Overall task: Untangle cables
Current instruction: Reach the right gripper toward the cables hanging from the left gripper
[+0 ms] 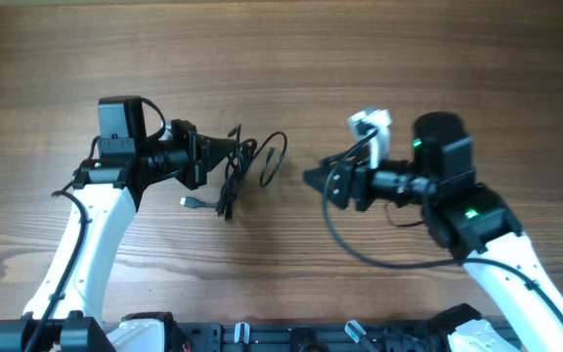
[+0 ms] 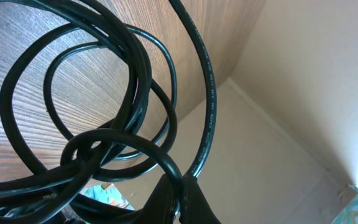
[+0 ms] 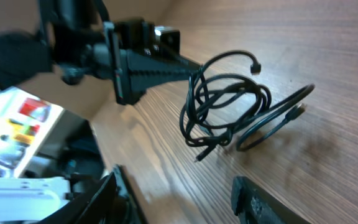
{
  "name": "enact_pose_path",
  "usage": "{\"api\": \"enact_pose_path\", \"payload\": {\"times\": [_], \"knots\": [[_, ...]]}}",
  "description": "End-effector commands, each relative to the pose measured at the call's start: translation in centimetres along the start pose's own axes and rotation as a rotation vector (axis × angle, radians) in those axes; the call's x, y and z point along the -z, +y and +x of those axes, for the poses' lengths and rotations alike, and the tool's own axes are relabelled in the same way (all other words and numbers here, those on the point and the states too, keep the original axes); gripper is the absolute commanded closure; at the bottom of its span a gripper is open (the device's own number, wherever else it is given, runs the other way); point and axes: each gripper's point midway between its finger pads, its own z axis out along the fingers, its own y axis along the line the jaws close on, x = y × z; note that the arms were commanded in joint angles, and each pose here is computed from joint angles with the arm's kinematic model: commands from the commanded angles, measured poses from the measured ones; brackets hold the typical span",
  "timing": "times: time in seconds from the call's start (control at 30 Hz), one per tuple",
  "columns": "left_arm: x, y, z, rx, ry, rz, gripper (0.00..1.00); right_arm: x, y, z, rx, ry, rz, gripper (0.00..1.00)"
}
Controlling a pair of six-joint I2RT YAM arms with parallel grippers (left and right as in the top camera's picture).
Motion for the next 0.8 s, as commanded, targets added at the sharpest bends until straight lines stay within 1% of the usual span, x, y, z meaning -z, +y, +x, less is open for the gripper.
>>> {"api": "enact_pose_path", "payload": {"times": [0.0, 0.03, 0.07, 0.1, 0.13, 0.2, 0.27, 0.33, 0.4, 0.47, 0.5, 0.53, 0.57, 0.6, 0.67, 0.7, 0.77], "knots": [[-0.1, 0.7, 0.5, 0.090, 0.017, -0.026, 0.96, -1.4, -1.9, -0.6, -0.017, -0.062, 0.237, 0.41], [-0.1, 0.9, 0.5, 0.133, 0.017, -0.033, 0.96, -2.0, -2.2, -0.6, -0.042, -0.079, 0.282, 0.42], [-0.1, 0.9, 0.5, 0.138, 0.017, -0.033, 0.96, -2.6, -2.3, -0.4, -0.060, -0.083, 0.304, 0.42], [-0.1, 0.9, 0.5, 0.138, 0.017, -0.033, 0.96, -3.8, -1.8, 0.0, -0.112, -0.080, 0.293, 0.42], [-0.1, 0.9, 0.5, 0.151, 0.017, -0.034, 0.96, -6.0, -0.4, 0.4, -0.122, -0.069, 0.243, 0.43], [-0.1, 0.9, 0.5, 0.178, 0.016, -0.034, 0.96, -7.7, -0.4, 1.0, -0.093, -0.070, 0.266, 0.43], [-0.1, 1.4, 0.6, 0.213, 0.017, -0.051, 0.96, -9.0, -2.8, 2.0, -0.082, -0.066, 0.390, 0.42], [-0.1, 1.7, 0.7, 0.227, 0.018, -0.062, 0.96, -9.7, -4.3, 2.5, -0.077, -0.061, 0.451, 0.42], [-0.1, 1.7, 0.7, 0.236, 0.018, -0.062, 0.96, -10.1, -4.7, 2.5, 0.003, -0.046, 0.459, 0.42], [-0.1, 1.7, 0.7, 0.249, 0.019, -0.062, 0.96, -10.2, -4.6, 2.4, 0.038, -0.038, 0.454, 0.42], [-0.1, 1.6, 0.8, 0.248, 0.025, -0.062, 0.96, -10.3, -4.1, 2.6, 0.109, -0.012, 0.429, 0.40], [-0.1, 1.6, 1.1, 0.249, 0.040, -0.061, 0.92, -10.3, -3.5, 2.7, 0.186, 0.012, 0.397, 0.41], [-0.1, 1.5, 1.5, 0.249, 0.063, -0.058, 0.92, -10.1, -2.8, 2.4, 0.209, 0.008, 0.372, 0.42], [-0.1, 1.4, 1.7, 0.250, 0.076, -0.057, 0.95, -9.5, -2.1, 1.7, 0.209, -0.022, 0.359, 0.43], [-0.1, 1.4, 1.8, 0.283, 0.083, -0.057, 0.96, -8.6, -0.7, 0.3, 0.220, -0.082, 0.329, 0.47], [-0.1, 1.4, 1.8, 0.292, 0.083, -0.058, 0.96, -8.5, -0.5, 0.2, 0.212, -0.084, 0.322, 0.48], [0.0, 1.9, 1.9, 0.358, 0.081, -0.078, 0.96, -9.1, 0.9, 1.3, 0.133, -0.042, 0.226, 0.49]]}}
